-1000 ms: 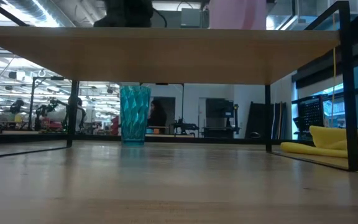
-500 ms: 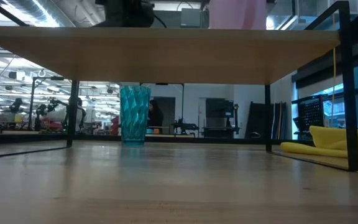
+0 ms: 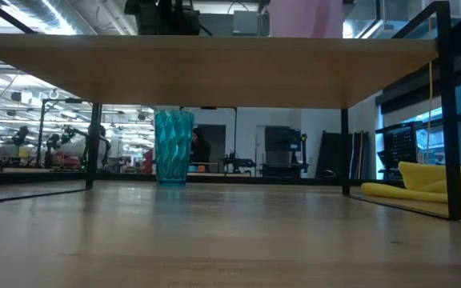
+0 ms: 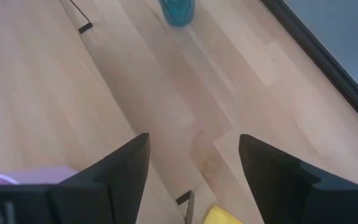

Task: Stack small to large cups/mugs on shelf
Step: Put the blue cup on the shelf

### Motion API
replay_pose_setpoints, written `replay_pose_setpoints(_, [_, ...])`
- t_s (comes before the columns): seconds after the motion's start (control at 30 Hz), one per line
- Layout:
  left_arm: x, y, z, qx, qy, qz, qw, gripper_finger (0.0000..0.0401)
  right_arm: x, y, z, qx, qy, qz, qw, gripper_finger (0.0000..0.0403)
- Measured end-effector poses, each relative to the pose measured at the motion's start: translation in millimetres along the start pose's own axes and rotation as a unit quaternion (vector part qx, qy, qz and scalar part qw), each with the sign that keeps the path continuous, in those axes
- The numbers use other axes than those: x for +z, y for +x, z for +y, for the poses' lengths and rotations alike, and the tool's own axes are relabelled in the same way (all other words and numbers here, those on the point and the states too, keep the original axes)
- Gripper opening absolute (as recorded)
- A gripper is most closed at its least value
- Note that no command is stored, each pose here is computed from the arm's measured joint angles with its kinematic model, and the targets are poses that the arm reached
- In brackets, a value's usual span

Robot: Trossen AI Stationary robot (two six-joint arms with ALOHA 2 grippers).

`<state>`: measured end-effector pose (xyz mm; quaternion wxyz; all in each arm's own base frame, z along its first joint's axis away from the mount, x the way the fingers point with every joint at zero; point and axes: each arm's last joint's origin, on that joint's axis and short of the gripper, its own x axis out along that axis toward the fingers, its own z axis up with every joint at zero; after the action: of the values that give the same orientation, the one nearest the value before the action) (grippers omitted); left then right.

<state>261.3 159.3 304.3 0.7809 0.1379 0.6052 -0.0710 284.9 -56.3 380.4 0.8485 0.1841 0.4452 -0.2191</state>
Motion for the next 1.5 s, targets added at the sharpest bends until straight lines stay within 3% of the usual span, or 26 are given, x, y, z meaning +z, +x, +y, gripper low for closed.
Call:
replay_pose_setpoints(0.5, [4.2,25.9,8.5,-0.016,-0.015,0.034,0.999,0.0110,-0.4,0.0,-0.5,-0.007,-0.001,0.000,1.000,0.0248])
replay_pose_setpoints(0.73, [4.0,32.7,11.0,0.001,-0.020,0.068,0.997,0.0108,-4.1,0.0,-2.8,-0.026,-0.004,0.016,1.000,0.0248])
replay_pose_setpoints(0.87, [4.0,32.7,11.3,0.006,-0.027,0.070,0.997,0.0080,-4.2,-0.1,-3.3,-0.032,-0.003,0.015,0.999,0.0248])
replay_pose_setpoints(1.03, [4.2,32.8,11.4,0.007,-0.054,0.068,0.996,0.0014,-4.0,0.0,-3.9,-0.035,-0.002,0.014,0.999,0.0248])
replay_pose_setpoints(1.2, [5.0,31.4,10.3,0.008,-0.074,0.065,0.995,0.0008,-2.8,0.4,-8.0,-0.040,0.003,0.015,0.999,0.0248])
replay_pose_setpoints(1.3, [7.4,19.8,9.5,0.013,-0.083,0.060,0.995,0.0005,-1.4,0.7,-11.6,-0.043,0.004,0.015,0.999,0.0248])
replay_pose_setpoints(1.5, [17.7,-50.8,-1.9,0.049,-0.077,0.040,0.995,0.0003,2.2,1.6,-22.1,-0.053,-0.002,0.014,0.998,0.0248])
